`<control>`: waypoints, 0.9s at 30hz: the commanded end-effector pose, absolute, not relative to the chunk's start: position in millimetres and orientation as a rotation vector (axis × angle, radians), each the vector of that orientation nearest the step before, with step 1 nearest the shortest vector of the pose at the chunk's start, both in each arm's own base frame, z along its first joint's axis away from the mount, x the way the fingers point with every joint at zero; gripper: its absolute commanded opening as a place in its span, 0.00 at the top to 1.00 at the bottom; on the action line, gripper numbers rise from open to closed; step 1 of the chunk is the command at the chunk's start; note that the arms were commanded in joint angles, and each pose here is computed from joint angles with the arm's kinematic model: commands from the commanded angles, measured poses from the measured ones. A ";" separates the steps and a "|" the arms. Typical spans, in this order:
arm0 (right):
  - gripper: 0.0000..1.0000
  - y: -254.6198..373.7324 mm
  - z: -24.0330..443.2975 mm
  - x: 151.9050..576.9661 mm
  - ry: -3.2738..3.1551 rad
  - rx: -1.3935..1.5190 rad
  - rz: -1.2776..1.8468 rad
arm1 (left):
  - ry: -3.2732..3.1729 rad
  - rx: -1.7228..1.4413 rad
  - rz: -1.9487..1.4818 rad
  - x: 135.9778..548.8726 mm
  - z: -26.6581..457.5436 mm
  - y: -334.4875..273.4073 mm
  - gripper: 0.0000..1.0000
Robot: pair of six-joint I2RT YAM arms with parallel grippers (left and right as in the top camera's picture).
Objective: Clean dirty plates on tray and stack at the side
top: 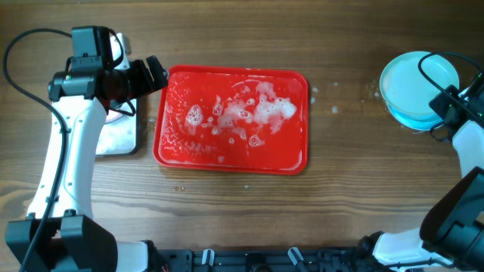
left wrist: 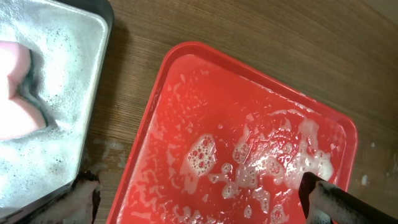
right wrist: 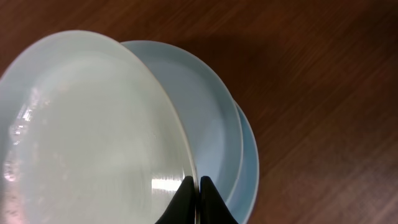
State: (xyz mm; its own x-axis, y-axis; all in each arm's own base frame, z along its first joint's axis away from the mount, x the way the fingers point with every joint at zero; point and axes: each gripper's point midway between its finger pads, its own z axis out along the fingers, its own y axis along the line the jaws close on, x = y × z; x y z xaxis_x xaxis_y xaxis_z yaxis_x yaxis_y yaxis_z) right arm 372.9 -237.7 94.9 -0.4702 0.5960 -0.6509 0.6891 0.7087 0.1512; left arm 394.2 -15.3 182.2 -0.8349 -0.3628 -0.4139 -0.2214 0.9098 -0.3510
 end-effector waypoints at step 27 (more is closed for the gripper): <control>0.73 -191.6 95.2 393.5 2.259 0.857 0.191 | 2.575 -0.411 -0.420 395.9 187.9 -18.4 0.00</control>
